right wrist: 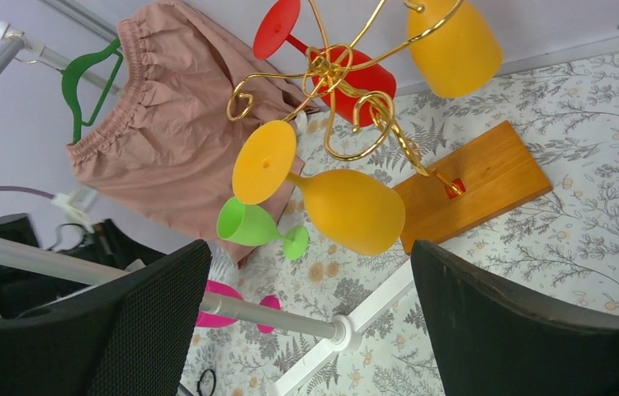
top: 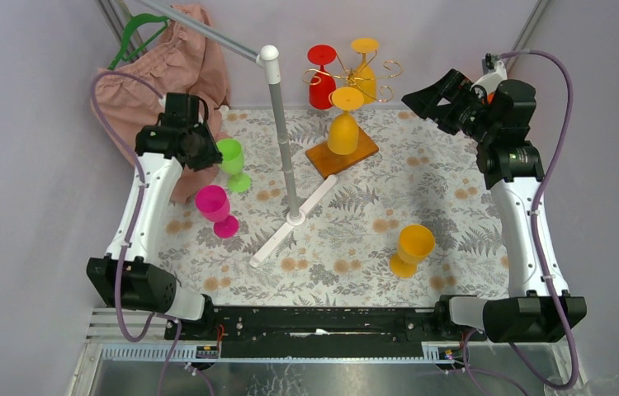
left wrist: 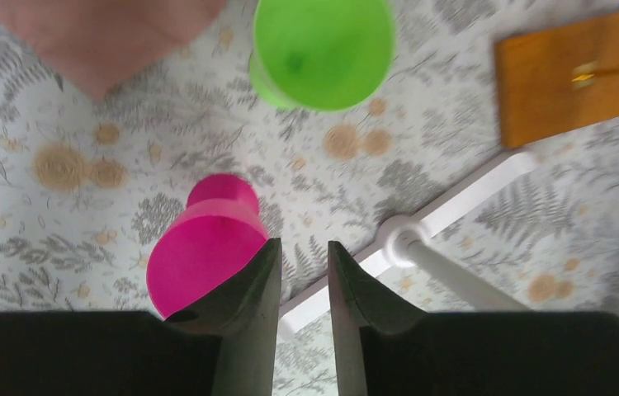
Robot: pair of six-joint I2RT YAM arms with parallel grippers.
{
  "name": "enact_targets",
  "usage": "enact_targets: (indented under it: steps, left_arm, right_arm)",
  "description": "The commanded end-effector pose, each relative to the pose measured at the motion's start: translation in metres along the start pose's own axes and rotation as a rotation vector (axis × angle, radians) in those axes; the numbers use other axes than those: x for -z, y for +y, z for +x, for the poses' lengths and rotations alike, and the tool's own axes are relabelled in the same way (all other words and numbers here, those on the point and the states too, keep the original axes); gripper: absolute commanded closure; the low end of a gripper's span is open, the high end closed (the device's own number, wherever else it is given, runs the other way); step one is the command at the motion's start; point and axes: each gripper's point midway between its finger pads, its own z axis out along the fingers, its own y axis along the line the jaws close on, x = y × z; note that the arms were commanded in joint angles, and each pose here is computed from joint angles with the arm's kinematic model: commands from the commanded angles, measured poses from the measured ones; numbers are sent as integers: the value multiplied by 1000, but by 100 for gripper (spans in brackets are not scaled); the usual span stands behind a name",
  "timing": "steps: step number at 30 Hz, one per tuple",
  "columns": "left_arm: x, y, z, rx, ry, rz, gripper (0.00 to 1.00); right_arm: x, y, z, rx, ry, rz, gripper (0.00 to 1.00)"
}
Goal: Take the wine glass off the wine glass rack
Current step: Place the wine glass at the center of the board, then pick up the wine glass from the wine rack.
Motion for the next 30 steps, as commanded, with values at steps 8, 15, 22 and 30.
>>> enact_targets:
  steps: [8, 15, 22, 30]
  left_arm:
    - [94, -63, -75, 71, -313, 331, 64]
    - [136, -158, -98, 130, -325, 963, 62]
    - [167, -204, -125, 147, -293, 1383, 61]
    - [143, -199, -132, 229, -325, 1343, 61]
  right_arm:
    - [-13, 2, -12, -36, -17, -87, 2]
    - [-31, 34, -19, -120, 59, -308, 22]
    - [-41, 42, -14, -191, 116, -412, 47]
    - [-51, 64, 19, -177, 208, -420, 50]
